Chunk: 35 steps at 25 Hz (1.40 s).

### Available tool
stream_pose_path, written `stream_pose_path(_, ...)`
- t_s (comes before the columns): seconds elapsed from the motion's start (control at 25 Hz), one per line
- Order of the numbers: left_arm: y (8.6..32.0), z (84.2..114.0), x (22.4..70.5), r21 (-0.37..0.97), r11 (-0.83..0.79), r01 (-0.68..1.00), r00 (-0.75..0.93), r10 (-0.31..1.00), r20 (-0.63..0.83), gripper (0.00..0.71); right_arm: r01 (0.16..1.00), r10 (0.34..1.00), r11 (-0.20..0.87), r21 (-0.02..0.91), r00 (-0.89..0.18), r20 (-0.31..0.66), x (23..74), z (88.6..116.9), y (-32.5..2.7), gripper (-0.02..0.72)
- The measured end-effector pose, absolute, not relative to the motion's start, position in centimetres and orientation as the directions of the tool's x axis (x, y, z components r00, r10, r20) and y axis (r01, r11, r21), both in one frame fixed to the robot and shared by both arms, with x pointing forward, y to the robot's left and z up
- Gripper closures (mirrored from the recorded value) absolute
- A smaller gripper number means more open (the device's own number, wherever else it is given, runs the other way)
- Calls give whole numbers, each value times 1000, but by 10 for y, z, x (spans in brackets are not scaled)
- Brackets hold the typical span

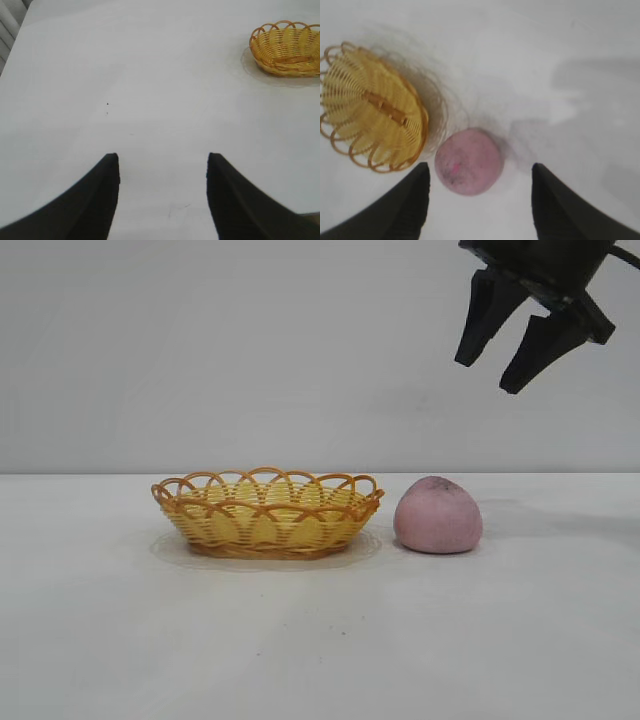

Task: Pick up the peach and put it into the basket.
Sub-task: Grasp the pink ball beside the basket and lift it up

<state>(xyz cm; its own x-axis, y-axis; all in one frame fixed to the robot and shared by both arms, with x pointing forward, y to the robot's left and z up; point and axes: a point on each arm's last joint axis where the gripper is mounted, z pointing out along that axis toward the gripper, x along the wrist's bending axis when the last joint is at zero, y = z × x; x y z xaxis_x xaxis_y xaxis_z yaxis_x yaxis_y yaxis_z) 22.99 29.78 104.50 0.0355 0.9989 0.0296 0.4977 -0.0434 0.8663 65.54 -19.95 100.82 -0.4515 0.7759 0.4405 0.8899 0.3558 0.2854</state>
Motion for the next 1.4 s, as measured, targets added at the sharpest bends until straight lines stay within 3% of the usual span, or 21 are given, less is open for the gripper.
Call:
stream_pose_path(0.24, 298, 1045, 230, 866, -43, 498, 36, 999, 30, 375, 883, 782, 376, 280, -464, 415, 653, 1011, -196, 321)
stream_pose_path(0.64, 298, 1045, 230, 865, -43, 499, 36, 999, 30, 375, 772, 744, 612, 170, -635, 207, 620, 1002, -119, 321)
stream_pose_path(0.88, 298, 1045, 230, 865, -43, 499, 36, 999, 30, 375, 765, 749, 632, 128, -644, 155, 615, 995, -108, 321)
stream_pose_path(1.4, 298, 1045, 230, 865, -43, 499, 36, 999, 30, 375, 784, 771, 621, 13, -614, 171, 623, 946, -105, 321)
